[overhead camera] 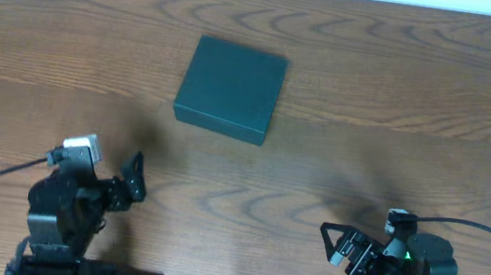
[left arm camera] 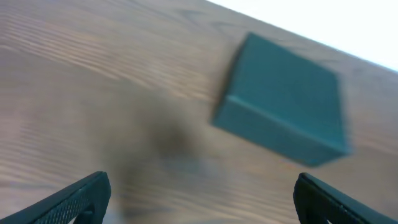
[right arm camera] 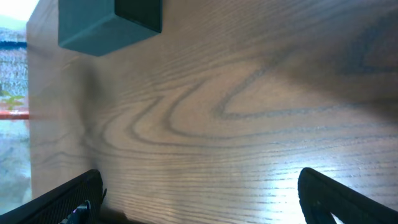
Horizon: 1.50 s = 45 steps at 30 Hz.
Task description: Pack container
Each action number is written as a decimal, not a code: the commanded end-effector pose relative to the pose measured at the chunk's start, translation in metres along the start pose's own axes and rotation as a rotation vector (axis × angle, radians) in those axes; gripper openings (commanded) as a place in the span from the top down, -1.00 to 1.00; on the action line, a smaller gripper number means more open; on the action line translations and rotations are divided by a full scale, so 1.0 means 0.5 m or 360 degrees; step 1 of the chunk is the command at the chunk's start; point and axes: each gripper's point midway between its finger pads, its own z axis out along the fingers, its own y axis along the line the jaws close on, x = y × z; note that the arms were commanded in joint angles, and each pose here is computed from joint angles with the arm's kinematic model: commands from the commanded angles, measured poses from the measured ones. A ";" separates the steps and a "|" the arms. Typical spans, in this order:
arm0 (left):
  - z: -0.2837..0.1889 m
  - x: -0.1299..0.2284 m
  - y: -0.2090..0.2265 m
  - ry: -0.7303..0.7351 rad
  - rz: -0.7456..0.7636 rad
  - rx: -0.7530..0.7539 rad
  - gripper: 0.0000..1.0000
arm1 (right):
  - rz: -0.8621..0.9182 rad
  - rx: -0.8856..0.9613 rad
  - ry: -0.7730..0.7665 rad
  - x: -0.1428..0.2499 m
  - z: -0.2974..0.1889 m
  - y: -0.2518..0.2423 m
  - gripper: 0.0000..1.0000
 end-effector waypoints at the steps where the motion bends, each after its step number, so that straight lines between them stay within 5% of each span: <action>1: 0.019 0.050 0.053 -0.0023 0.0146 -0.0133 -0.90 | 0.0018 0.0002 0.0004 0.002 0.001 -0.002 -0.98; 8: 0.061 0.122 0.082 -0.0115 0.0167 -0.0136 -0.91 | 0.0018 0.0002 0.0004 0.002 0.001 -0.002 -0.98; 14: 0.061 0.121 0.082 -0.0114 0.0335 -0.0144 -0.90 | 0.0018 0.0002 0.0004 0.002 0.001 -0.002 -0.99; 45: 0.061 0.120 0.082 -0.0113 0.0337 -0.0144 -0.90 | -0.0021 -0.0070 -0.0075 -0.001 -0.013 0.007 -0.99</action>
